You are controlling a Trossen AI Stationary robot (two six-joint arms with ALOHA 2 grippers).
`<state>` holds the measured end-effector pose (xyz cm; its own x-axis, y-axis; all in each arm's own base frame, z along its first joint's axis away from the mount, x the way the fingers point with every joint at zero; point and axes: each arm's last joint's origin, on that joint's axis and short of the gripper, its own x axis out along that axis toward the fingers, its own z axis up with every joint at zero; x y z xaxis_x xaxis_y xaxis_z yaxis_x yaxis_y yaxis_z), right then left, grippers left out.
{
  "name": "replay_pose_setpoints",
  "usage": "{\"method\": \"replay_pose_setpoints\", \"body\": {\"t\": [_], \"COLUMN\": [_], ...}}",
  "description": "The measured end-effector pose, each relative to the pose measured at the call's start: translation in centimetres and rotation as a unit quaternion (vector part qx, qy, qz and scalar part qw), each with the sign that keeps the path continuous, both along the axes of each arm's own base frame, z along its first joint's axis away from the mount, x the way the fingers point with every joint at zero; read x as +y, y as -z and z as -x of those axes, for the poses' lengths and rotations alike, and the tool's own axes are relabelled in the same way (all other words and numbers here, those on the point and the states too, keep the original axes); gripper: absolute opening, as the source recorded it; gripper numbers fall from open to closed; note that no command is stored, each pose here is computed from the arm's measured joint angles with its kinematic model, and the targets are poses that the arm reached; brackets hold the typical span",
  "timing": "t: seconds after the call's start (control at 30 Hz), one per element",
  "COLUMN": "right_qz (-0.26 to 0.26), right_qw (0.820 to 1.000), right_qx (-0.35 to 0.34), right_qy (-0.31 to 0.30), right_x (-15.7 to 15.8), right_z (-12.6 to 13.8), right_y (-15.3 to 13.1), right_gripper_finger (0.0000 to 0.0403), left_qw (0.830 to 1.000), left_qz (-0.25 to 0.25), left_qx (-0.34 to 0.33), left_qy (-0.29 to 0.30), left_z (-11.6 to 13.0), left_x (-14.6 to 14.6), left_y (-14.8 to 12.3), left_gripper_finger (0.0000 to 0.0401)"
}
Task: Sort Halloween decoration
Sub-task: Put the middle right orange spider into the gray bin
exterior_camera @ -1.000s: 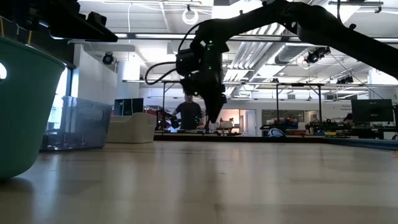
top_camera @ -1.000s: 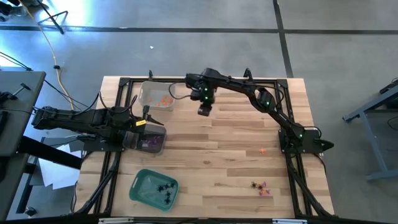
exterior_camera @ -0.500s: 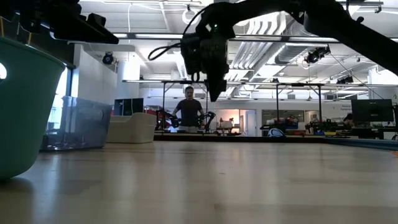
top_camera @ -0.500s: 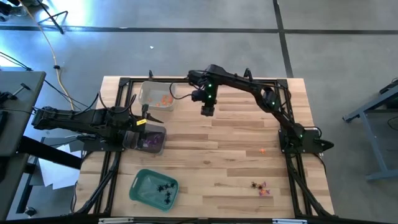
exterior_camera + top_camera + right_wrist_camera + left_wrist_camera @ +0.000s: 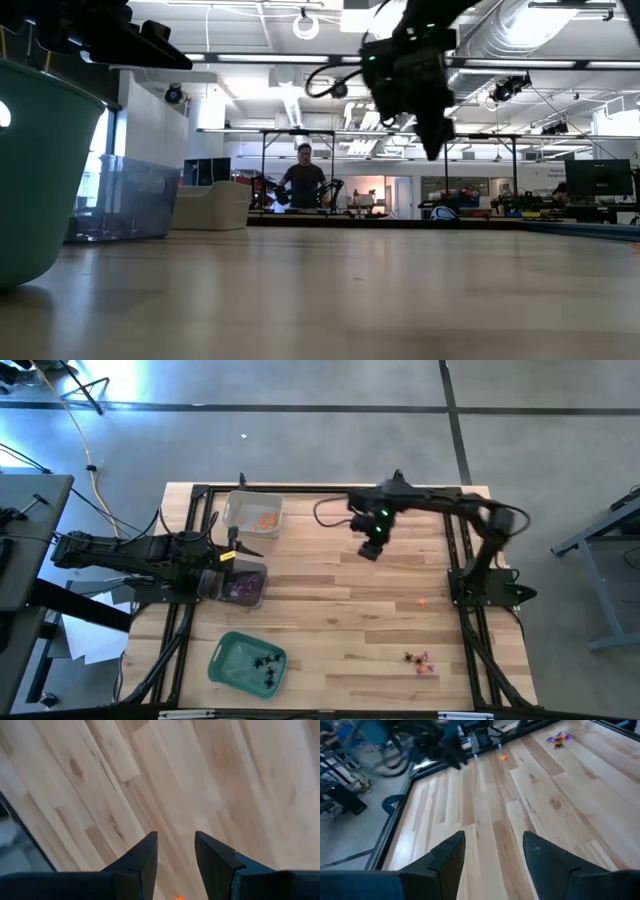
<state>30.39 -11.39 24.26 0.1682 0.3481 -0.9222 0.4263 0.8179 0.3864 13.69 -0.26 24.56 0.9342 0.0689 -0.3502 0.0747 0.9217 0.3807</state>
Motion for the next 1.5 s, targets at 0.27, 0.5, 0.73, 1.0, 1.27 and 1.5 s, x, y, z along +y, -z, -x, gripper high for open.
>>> {"method": "replay_pose_setpoints", "body": {"t": [0.27, 0.5, 0.73, 1.0, 1.27, 1.5], "right_qz": [0.002, 0.051, 0.111, 0.111, 0.129, 0.124], "right_qw": [0.993, 0.983, 0.959, 0.938, 0.918, 0.918], "right_qx": [-0.047, -0.021, 0.083, 0.143, 0.167, 0.160], "right_qy": [0.106, 0.174, 0.247, 0.295, 0.335, 0.342], "right_x": [6.2, 11.1, 14.3, 16.2, 16.2, 16.1], "right_z": [4.4, 7.1, 10.2, 12.5, 14.1, 14.7], "right_y": [2.7, 4.3, 6.0, 8.7, 10.6, 11.6], "right_gripper_finger": [0.0126, 0.0126, 0.0126, 0.0126, 0.0126, 0.0126], "left_qw": [0.998, 0.995, 0.994, 0.993, 0.992, 0.993], "left_qz": [-0.041, -0.070, -0.080, -0.079, -0.074, -0.068], "left_qx": [-0.043, -0.062, -0.075, -0.092, -0.097, -0.099], "left_qy": [-0.005, -0.020, -0.021, -0.011, -0.005, -0.001], "left_z": [-0.5, -1.6, -2.7, -4.0, -4.5, -4.5], "left_x": [0.1, 0.2, 0.1, 0.0, 0.0, -0.1], "left_y": [-0.8, -1.1, -1.1, -1.0, -0.9, -0.9], "left_gripper_finger": [0.0186, 0.0186, 0.0186, 0.0186, 0.0186, 0.0186]}}
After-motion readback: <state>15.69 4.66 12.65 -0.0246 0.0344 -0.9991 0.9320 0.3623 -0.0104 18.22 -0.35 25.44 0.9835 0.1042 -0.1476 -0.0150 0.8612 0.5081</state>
